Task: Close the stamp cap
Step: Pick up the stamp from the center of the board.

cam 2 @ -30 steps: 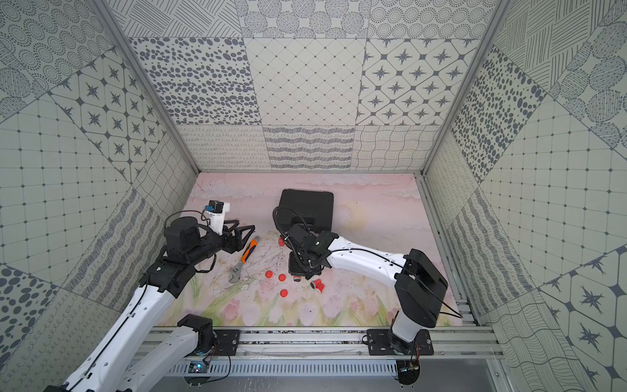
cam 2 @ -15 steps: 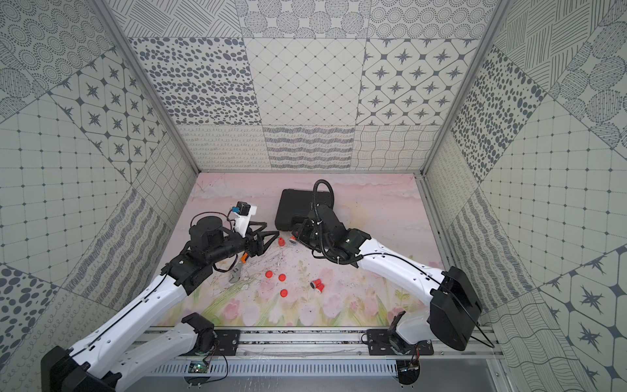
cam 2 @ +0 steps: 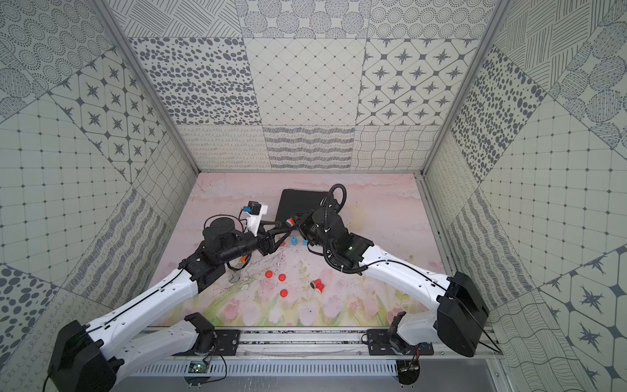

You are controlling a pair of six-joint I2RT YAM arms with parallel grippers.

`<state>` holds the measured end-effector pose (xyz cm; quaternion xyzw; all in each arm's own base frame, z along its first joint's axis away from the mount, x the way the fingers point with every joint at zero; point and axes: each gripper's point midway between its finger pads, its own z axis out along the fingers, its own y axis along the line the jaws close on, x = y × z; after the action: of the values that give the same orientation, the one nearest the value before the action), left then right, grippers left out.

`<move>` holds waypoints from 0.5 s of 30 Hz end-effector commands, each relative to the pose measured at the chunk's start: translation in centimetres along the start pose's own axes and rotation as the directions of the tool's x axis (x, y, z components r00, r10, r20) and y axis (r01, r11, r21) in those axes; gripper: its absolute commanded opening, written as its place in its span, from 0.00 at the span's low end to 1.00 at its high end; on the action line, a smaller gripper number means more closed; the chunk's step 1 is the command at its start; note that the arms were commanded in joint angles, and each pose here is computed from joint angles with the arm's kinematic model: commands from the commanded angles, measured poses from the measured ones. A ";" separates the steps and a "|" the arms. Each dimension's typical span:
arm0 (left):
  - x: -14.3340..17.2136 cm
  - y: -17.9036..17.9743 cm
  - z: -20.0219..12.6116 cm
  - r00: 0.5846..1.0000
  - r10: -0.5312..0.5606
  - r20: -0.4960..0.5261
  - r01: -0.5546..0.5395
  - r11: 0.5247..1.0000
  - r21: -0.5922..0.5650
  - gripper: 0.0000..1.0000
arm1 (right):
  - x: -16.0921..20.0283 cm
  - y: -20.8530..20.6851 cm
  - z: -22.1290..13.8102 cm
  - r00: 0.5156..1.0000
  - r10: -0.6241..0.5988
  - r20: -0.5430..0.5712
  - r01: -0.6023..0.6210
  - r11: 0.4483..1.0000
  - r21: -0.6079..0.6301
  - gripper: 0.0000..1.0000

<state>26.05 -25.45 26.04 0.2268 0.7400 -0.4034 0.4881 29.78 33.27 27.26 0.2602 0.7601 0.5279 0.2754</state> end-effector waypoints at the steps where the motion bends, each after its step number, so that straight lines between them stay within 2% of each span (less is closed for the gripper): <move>1: -3.4 -0.8 0.1 0.990 -0.006 0.142 0.002 1.000 0.026 0.58 | -0.3 3.7 -0.7 0.998 0.052 0.017 -0.050 0.991 -0.124 0.05; 9: -3.9 0.3 0.5 0.983 -0.036 0.182 0.039 0.999 -0.015 0.46 | 1.0 4.5 -0.7 0.998 0.054 -0.015 -0.056 0.987 -0.151 0.05; 15: -4.1 0.4 0.7 0.981 -0.038 0.192 0.043 0.999 -0.019 0.33 | 1.3 4.3 -0.6 0.998 0.057 -0.024 -0.060 0.987 -0.152 0.04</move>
<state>27.34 -25.99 27.40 0.1924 0.7223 -0.4233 0.5120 29.21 34.33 28.94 0.2619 0.7365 0.5601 0.2742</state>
